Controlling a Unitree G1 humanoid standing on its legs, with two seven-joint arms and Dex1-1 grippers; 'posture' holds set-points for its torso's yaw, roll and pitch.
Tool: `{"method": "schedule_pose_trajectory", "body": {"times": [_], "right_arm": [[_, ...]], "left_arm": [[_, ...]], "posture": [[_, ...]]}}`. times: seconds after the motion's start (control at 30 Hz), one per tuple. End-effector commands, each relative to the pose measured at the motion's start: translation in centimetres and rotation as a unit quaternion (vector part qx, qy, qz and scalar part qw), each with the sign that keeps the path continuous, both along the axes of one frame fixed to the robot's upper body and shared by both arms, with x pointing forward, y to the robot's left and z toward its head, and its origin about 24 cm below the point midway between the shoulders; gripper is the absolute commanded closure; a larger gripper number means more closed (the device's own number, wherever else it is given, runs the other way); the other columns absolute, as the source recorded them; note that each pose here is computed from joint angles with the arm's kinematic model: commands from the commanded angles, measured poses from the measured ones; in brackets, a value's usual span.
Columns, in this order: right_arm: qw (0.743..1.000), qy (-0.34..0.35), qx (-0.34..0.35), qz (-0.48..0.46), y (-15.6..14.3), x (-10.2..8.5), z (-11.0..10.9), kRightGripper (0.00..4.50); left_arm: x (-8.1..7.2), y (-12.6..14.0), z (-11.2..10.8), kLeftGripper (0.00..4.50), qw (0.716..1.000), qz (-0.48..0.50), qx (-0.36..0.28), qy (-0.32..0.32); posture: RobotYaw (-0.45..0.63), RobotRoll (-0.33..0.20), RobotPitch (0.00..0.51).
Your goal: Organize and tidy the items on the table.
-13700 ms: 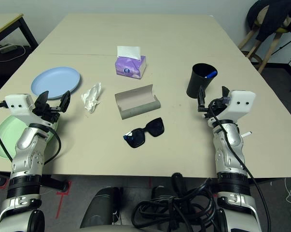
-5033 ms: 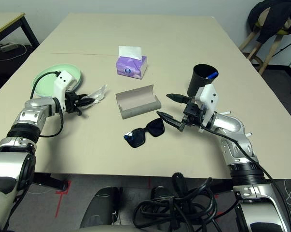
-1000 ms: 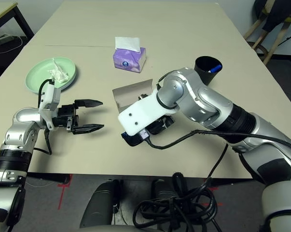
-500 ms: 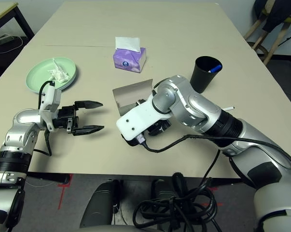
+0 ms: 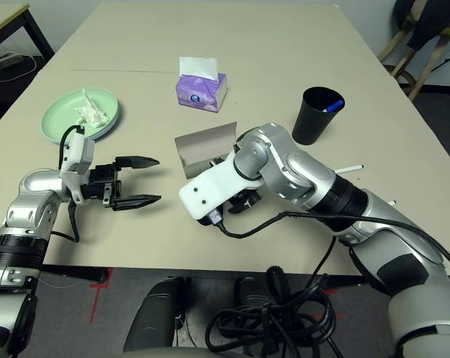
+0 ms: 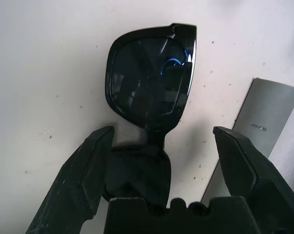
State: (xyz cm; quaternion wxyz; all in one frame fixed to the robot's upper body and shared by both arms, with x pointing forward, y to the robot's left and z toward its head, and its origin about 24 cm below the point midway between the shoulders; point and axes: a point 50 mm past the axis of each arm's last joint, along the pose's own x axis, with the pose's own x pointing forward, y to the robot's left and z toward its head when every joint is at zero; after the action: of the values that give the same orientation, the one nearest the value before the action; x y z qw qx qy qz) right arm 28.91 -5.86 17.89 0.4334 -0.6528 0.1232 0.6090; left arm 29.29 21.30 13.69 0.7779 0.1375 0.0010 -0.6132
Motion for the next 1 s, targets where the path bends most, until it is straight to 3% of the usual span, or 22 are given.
{"method": "schedule_pose_trajectory", "body": {"times": [0.03, 0.83, 0.93, 1.0], "right_arm": [[1.000, 0.000, 0.001, -0.004, 0.2, 0.0, 0.2, 0.00], [1.000, 0.005, -0.013, -0.015, -0.3, 0.5, -0.6, 0.00], [1.000, 0.005, -0.017, -0.015, -0.5, 0.6, -0.8, 0.65], [1.000, 0.005, -0.020, -0.015, -0.5, 0.6, -0.9, 1.36]], "left_arm": [[-0.3, -0.2, 0.0, 0.01, 1.000, -0.007, 0.002, 0.001], [-0.6, -0.4, 0.0, 0.01, 1.000, -0.018, 0.000, -0.001], [-0.7, -0.4, 0.0, 0.00, 1.000, -0.018, 0.001, -0.001], [-0.7, -0.4, -0.1, 0.00, 1.000, -0.018, 0.001, 0.000]], "posture": [[0.14, 0.000, 0.168], [0.14, 0.000, 0.169], [0.14, 0.000, 0.170], [0.14, 0.000, 0.170]]}}
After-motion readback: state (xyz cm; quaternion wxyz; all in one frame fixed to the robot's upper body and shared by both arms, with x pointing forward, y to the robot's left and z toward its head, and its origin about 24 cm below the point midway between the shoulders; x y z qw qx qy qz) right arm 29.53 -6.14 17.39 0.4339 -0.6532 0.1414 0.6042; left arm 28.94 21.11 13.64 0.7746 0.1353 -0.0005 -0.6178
